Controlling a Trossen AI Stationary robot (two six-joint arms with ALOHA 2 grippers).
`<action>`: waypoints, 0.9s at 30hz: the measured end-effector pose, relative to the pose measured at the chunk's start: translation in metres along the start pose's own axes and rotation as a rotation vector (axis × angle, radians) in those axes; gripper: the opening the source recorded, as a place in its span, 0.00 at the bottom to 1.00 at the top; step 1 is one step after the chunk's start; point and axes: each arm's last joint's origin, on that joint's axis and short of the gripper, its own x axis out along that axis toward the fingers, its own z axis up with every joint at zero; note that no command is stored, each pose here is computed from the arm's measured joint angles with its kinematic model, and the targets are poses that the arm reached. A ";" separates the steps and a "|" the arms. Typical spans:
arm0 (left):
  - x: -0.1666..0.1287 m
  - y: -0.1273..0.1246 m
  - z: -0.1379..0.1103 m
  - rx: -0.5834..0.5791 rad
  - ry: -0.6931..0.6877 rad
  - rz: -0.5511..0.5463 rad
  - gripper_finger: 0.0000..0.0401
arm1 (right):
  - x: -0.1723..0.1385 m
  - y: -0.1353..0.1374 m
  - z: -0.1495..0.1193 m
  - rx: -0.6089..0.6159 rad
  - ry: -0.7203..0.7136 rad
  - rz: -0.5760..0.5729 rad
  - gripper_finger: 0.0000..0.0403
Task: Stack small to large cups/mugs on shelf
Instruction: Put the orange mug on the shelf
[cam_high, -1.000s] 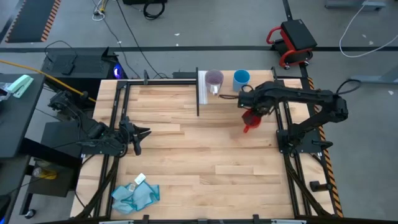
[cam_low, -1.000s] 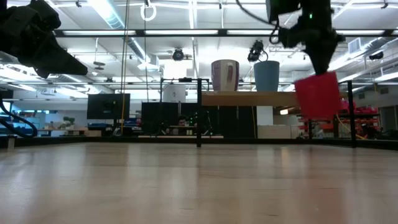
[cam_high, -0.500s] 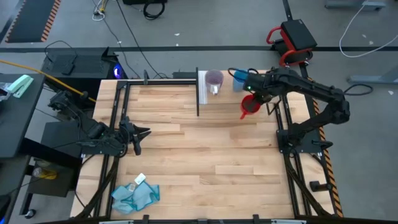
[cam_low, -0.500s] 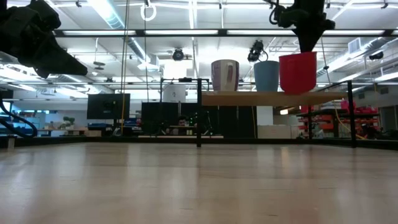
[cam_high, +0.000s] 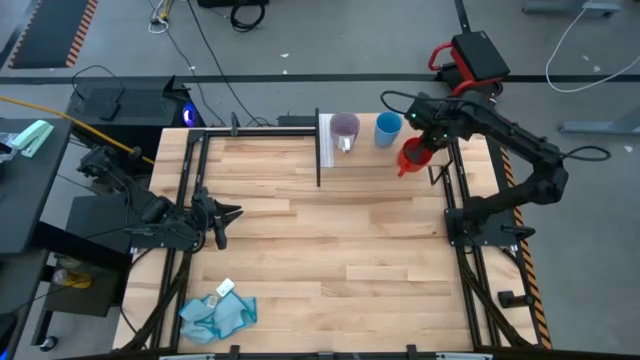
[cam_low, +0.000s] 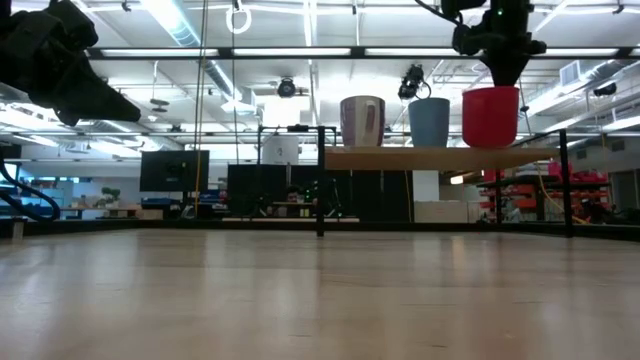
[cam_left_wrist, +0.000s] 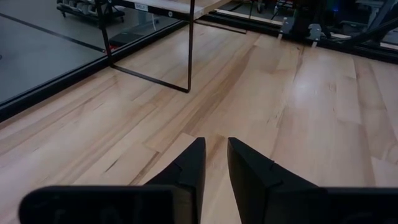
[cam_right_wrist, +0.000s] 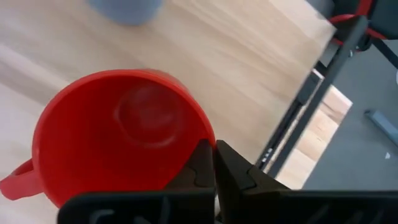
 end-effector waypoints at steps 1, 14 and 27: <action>0.000 0.000 0.000 0.000 0.000 0.000 0.18 | 0.000 -0.003 0.000 0.005 -0.002 -0.004 0.00; 0.000 0.000 0.000 0.001 0.000 0.000 0.19 | 0.007 -0.031 0.006 0.049 0.018 -0.069 0.00; 0.000 0.001 0.001 0.009 -0.020 0.023 0.20 | 0.012 -0.028 0.018 0.057 -0.039 -0.068 0.01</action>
